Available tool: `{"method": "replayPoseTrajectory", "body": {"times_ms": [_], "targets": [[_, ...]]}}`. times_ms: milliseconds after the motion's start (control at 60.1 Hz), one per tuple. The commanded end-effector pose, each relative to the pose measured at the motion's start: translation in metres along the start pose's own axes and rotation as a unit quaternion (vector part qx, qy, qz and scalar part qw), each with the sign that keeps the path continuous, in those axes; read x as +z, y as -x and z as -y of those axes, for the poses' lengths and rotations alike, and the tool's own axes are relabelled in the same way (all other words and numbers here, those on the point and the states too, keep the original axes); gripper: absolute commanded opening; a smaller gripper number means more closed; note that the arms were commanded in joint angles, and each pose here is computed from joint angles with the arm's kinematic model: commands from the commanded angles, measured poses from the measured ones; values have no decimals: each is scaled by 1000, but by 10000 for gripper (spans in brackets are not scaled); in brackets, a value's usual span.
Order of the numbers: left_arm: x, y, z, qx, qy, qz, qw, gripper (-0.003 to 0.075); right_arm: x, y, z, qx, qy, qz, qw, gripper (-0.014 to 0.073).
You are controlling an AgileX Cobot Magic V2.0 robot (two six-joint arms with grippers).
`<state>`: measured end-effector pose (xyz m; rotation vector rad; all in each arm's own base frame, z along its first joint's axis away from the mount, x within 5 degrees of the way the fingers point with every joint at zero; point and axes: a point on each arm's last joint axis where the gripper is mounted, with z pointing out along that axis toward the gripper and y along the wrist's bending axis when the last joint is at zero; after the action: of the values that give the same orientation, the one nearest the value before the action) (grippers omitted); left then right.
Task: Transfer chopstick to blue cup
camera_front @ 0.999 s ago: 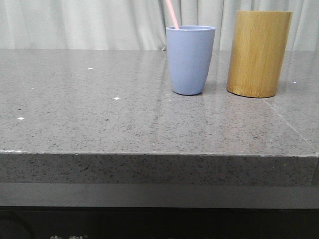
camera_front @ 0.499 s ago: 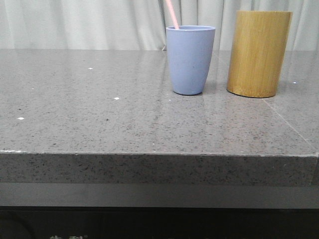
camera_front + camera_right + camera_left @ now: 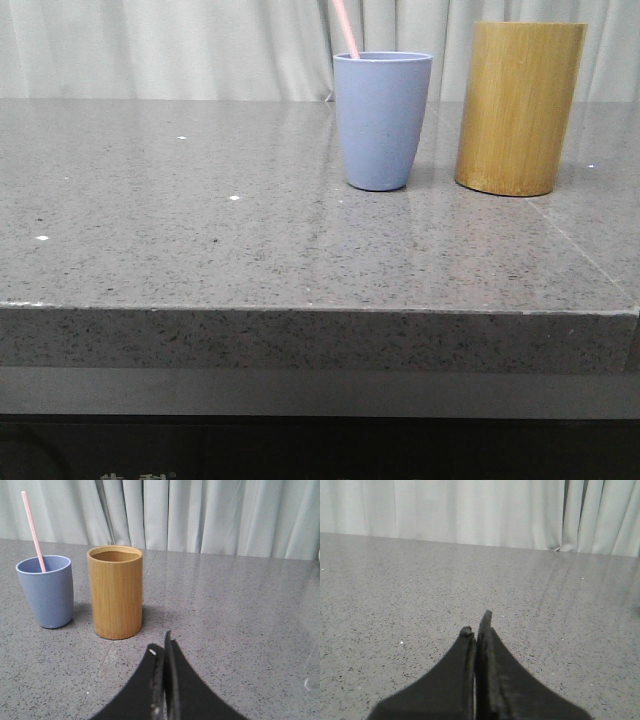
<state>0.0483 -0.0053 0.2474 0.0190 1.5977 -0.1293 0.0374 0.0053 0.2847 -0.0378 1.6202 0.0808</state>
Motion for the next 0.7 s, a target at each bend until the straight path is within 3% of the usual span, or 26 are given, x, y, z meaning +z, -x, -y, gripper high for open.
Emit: {"method": "replayPoseTrajectory", "body": {"times_ms": [0, 250, 683], "targets": [[0, 1, -1, -8, 0, 70, 998, -19, -1, 15, 1, -1, -7, 48, 999, -68], [7, -43, -4, -12, 3, 24, 1000, -19, -1, 15, 1, -1, -7, 48, 999, -68], [7, -46, -4, -12, 4, 9, 1000, -19, -1, 15, 1, -1, -7, 49, 999, -68]]}}
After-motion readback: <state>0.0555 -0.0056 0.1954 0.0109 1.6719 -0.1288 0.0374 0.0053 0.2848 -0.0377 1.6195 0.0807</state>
